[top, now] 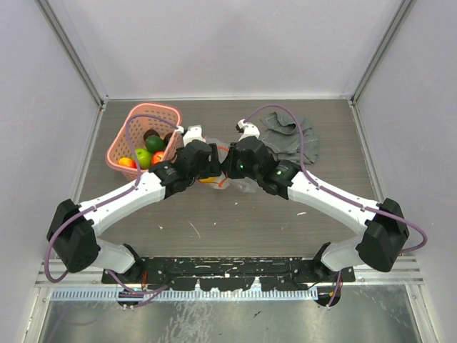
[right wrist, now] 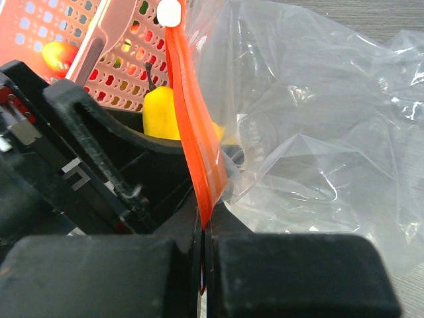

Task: Place the food in the zip-top bag and seal the zipper
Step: Place the fake vegetable in the zipper food storage bag.

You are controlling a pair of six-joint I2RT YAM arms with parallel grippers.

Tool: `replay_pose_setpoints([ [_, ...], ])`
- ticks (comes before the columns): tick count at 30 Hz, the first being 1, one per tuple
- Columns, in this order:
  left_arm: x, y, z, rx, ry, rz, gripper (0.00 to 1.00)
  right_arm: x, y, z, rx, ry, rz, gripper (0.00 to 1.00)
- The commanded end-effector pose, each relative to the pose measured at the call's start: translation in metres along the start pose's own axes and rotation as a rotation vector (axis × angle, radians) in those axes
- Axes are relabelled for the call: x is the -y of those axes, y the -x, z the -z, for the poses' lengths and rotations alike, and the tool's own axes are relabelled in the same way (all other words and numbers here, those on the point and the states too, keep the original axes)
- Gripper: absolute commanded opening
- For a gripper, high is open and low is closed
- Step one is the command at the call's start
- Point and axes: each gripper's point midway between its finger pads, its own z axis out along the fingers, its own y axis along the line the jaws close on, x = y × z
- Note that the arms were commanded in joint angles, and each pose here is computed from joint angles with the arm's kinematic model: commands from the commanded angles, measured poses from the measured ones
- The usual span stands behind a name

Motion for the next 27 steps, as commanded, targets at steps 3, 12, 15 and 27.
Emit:
replay_pose_setpoints([
  [3,0.028,0.03,0.02,0.069,-0.095,0.025,0.67,-0.02,0.02,0.005,0.07,0.095,-0.044,0.0],
  [12,0.032,0.03,0.026,0.066,-0.128,0.042,0.75,-0.012,0.019,0.006,0.073,0.116,-0.095,0.0],
  [15,0.036,0.03,0.026,0.062,-0.141,0.046,0.75,-0.015,0.016,0.004,0.055,0.144,-0.113,0.0],
  [27,0.033,0.033,0.026,0.072,-0.108,0.019,0.87,-0.015,0.019,0.006,0.049,0.178,-0.143,0.0],
])
